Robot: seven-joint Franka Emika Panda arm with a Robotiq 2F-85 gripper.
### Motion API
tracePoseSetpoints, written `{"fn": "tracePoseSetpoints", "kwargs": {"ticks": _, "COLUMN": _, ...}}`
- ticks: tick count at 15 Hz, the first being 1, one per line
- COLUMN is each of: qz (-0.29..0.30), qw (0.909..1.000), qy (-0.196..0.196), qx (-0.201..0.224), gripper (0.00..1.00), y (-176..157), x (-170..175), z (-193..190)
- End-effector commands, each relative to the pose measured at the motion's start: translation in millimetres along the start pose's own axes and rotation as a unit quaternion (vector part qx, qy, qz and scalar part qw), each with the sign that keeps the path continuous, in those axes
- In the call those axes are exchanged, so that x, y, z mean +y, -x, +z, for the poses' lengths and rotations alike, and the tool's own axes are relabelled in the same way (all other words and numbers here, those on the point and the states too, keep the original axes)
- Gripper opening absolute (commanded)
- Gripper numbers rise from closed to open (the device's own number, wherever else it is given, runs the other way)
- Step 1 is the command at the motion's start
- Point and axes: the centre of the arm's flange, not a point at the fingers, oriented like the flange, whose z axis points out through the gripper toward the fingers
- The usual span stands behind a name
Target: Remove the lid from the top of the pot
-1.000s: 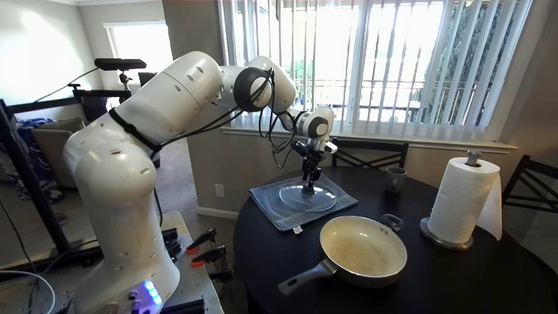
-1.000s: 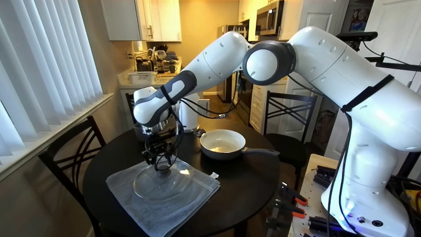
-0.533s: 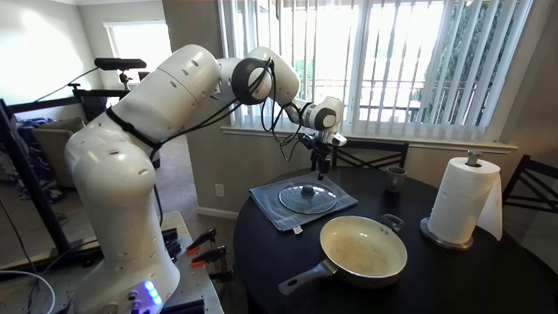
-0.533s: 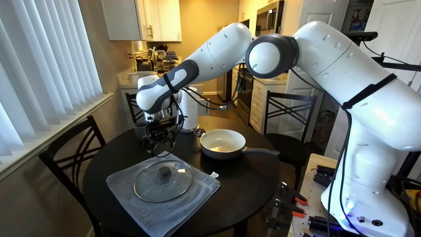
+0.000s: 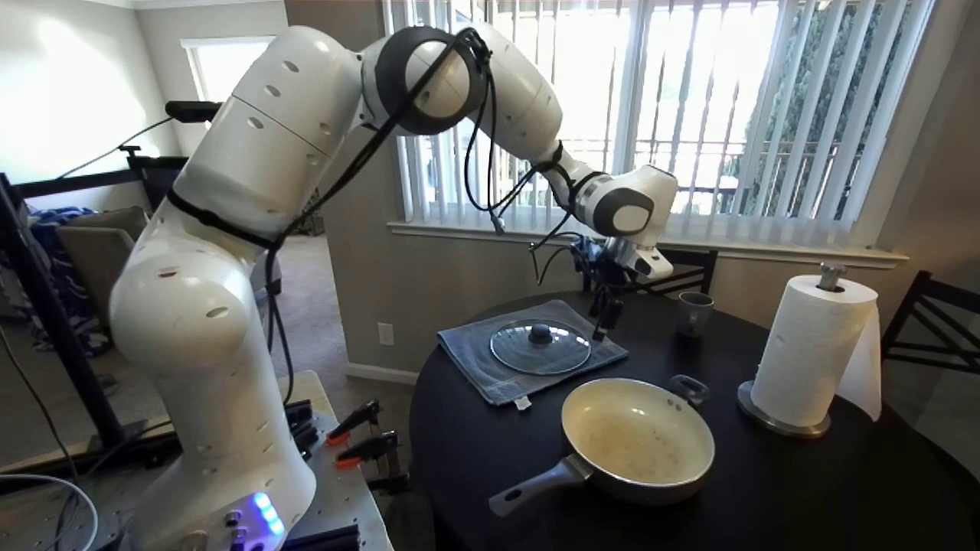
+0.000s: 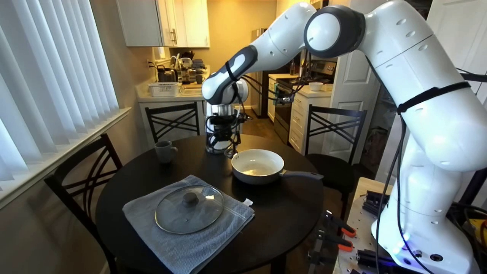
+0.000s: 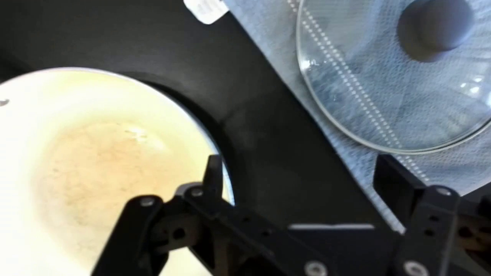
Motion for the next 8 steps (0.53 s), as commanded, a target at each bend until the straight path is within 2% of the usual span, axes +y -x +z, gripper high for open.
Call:
{"fn": "tracePoseSetpoints", "kwargs": {"ticks": 1, "qz": 0.013, "qw": 0.9999, "qy": -0.001, "qx": 0.0, "gripper": 1.0, "y": -8.3, "x": 25.5, "z": 1.0}}
{"fn": "tracePoseSetpoints", "kwargs": {"ticks": 3, "qz": 0.027, "qw": 0.9996, "qy": -0.001, "qx": -0.002, "gripper": 1.0, "y": -17.0, "x": 62.0, "z": 3.7}}
{"fn": "tracePoseSetpoints", "kwargs": {"ticks": 4, "qz": 0.03, "qw": 0.9996, "qy": -0.002, "qx": -0.002, "gripper": 1.0, "y": -17.4, "x": 67.7, "z": 4.1}}
{"fn": "tracePoseSetpoints", "kwargs": {"ticks": 8, "qz": 0.021, "qw": 0.9998, "qy": -0.002, "qx": -0.002, "gripper": 1.0, "y": -9.6, "x": 58.2, "z": 4.1}}
